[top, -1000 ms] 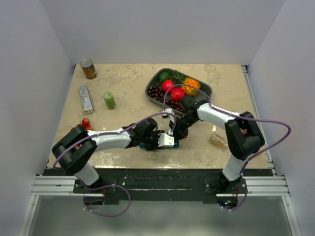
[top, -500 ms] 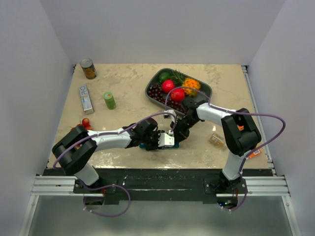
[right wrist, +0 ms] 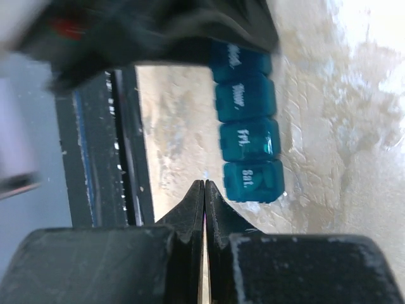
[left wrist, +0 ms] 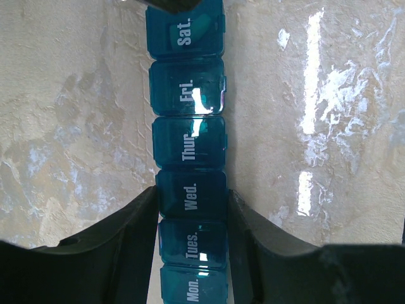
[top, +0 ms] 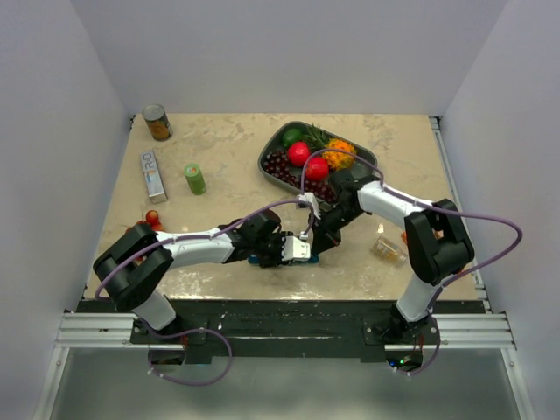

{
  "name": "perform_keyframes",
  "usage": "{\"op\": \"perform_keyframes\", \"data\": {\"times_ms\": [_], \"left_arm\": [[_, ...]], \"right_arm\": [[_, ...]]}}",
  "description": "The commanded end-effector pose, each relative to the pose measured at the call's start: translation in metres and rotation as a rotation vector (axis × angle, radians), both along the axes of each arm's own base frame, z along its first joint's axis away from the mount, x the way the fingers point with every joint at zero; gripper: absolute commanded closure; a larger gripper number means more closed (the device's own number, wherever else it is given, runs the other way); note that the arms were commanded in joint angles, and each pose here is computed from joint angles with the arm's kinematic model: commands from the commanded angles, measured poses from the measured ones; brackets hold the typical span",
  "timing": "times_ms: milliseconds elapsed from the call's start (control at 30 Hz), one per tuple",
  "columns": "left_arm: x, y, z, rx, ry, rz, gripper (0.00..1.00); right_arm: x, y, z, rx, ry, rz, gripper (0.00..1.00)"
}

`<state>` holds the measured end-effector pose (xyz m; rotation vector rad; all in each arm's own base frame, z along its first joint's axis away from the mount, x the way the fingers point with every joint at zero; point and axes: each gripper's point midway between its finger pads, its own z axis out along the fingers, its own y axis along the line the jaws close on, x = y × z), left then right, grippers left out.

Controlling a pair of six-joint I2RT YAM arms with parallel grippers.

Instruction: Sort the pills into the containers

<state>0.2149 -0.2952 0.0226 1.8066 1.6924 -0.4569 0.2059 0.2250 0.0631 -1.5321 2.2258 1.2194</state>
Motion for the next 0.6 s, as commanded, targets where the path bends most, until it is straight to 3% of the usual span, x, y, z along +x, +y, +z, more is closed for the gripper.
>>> {"op": "perform_keyframes", "data": {"times_ms": [0,133,267,333,433,567], "left_arm": [[-0.004,0.007,-0.013,0.053,0.034,0.021,1.00],[-0.003,0.007,-0.013,0.055,0.035,0.025,1.00],[-0.003,0.007,-0.014,0.055,0.036,0.026,1.00],[-0.003,0.007,-0.013,0.053,0.034,0.028,1.00],[-0.002,0.007,-0.013,0.053,0.031,0.028,1.00],[0.000,0.005,-0.013,0.052,0.030,0.035,1.00]], "right_arm": [[-0.004,0.009,0.034,0.135,-0.064,0.059,1.00],[0.009,0.003,0.001,0.023,-0.055,-0.005,1.00],[0.027,-0.021,-0.061,-0.268,-0.029,-0.137,1.00],[0.032,-0.024,-0.067,-0.301,-0.030,-0.160,1.00],[0.031,-0.021,-0.060,-0.273,-0.040,-0.150,1.00],[0.014,0.000,-0.015,-0.057,0.006,-0.057,1.00]]}}
